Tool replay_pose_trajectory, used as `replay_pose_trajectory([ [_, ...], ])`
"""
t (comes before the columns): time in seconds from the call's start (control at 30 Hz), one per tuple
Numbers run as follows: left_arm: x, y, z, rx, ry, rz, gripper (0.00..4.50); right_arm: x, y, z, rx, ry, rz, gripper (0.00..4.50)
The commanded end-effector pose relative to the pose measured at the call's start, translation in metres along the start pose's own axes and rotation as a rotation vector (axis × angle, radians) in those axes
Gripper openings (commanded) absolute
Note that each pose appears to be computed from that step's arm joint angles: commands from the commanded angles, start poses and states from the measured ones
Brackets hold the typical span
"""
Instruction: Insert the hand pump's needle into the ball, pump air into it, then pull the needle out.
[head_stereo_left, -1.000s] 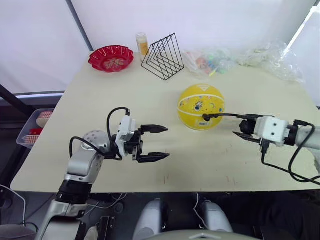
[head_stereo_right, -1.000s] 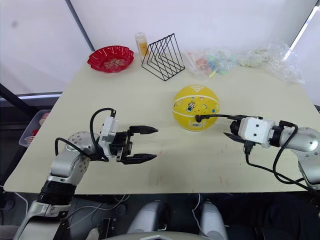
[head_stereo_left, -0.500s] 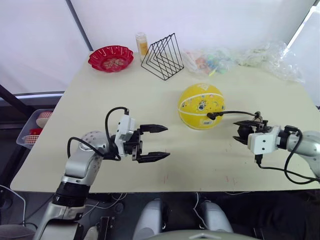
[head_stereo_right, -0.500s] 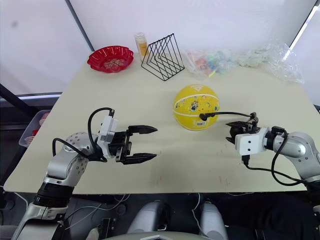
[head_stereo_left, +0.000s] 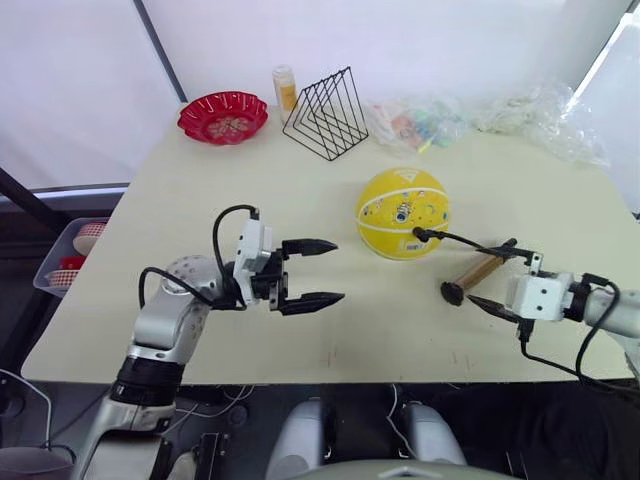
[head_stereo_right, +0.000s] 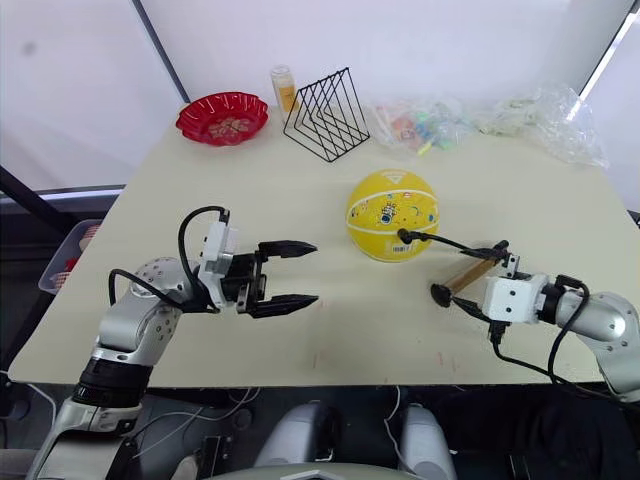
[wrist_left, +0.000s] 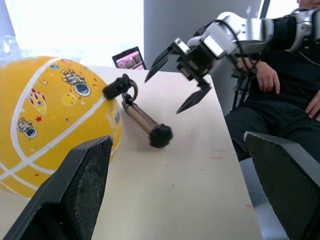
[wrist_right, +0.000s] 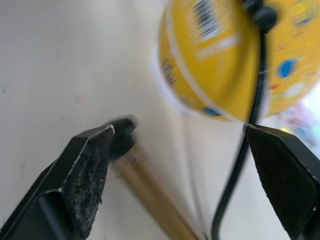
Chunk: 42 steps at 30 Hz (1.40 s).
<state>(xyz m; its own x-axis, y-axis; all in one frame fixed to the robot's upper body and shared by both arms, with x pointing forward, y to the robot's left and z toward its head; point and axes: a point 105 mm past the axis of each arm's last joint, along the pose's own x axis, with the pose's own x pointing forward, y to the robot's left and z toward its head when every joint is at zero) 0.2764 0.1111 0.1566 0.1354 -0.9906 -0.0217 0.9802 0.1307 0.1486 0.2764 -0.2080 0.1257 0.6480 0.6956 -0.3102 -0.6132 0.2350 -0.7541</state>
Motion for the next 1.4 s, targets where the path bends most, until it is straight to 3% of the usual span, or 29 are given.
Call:
replay_pose_trajectory([
  [0.03, 0.003, 0.01, 0.012, 0.031, -0.041, 0.043, 4.5, -0.01, -0.013, 0.019, 0.091, -0.091, -0.134, 4.45],
  [0.33, 0.03, 0.048, 0.026, 0.055, -0.073, 0.179, 4.5, -0.036, 0.001, 0.045, 0.404, -0.238, -0.286, 4.45],
  [0.5, 0.044, 0.064, 0.034, 0.064, -0.085, 0.212, 4.5, -0.039, 0.008, 0.053, 0.475, -0.272, -0.304, 4.45],
  [1.1, 0.122, 0.11, 0.051, 0.114, -0.064, 0.252, 4.5, -0.026, 0.02, 0.067, 0.576, -0.306, -0.286, 4.45],
  [1.4, 0.14, 0.122, 0.04, 0.095, 0.002, 0.281, 4.5, -0.02, 0.019, 0.068, 0.572, -0.309, -0.275, 4.45],
])
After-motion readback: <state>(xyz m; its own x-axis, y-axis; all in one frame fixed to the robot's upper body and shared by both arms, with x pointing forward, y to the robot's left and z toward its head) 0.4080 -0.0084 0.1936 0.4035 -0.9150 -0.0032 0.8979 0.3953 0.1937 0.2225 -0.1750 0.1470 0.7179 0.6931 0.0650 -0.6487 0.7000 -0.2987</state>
